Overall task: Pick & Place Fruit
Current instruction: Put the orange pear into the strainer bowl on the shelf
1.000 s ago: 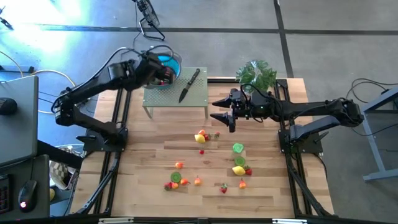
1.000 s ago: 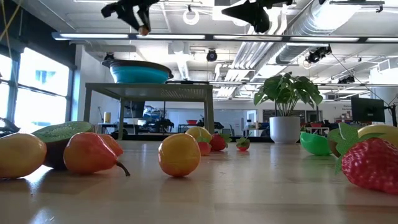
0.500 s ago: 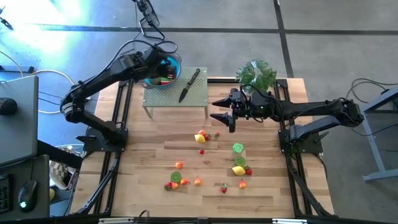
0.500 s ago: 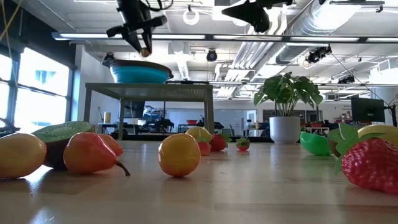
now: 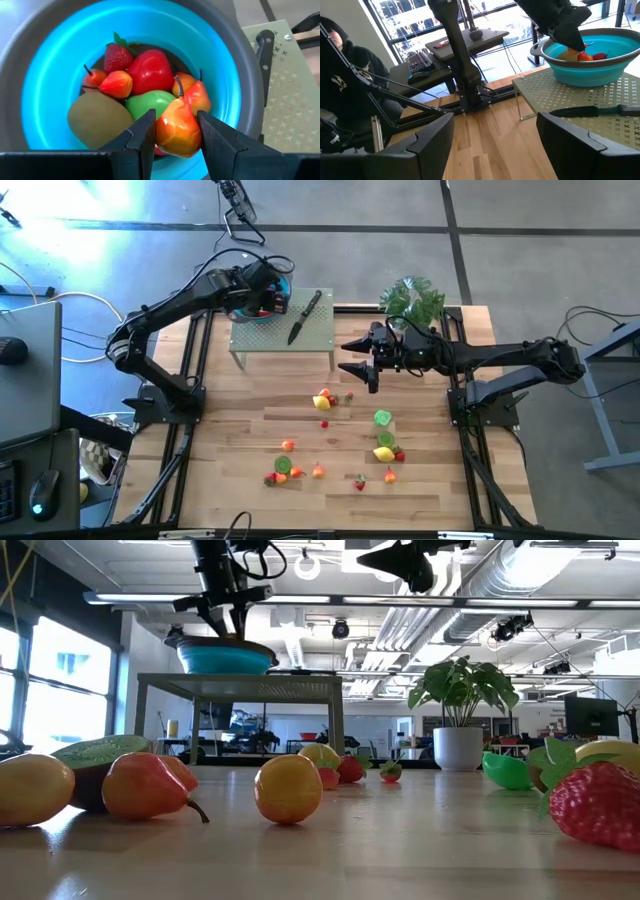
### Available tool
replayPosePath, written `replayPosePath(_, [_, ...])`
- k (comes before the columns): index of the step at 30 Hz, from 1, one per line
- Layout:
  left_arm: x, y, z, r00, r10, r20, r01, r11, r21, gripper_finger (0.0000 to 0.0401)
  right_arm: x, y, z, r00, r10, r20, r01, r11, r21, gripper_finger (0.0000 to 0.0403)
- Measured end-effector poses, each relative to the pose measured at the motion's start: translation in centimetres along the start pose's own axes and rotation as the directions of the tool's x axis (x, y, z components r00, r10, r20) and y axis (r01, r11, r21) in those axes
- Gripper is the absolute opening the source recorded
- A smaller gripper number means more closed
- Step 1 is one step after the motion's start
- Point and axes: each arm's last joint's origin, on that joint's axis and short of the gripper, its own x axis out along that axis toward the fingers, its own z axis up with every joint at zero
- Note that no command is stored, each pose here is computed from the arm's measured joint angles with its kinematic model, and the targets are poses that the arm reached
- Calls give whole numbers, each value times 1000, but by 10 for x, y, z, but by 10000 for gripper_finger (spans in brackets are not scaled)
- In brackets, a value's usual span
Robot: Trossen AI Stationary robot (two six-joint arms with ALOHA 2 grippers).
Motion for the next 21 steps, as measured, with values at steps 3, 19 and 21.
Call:
replayPosePath(3, [0, 1, 0, 1000, 21, 12, -21, 1000, 2, 127, 0, 0, 0, 1000, 0, -1, 0, 1000, 0, 276])
replayPosePath(19, [0, 1, 0, 999, 34, 23, -35, 999, 9, 175, 0, 0, -1, 1000, -4, -13, 4, 1000, 0, 276])
replayPosePath(21, [0, 1, 0, 999, 34, 23, -35, 999, 10, 183, 0, 0, -1, 1000, -4, -13, 4, 1000, 0, 276])
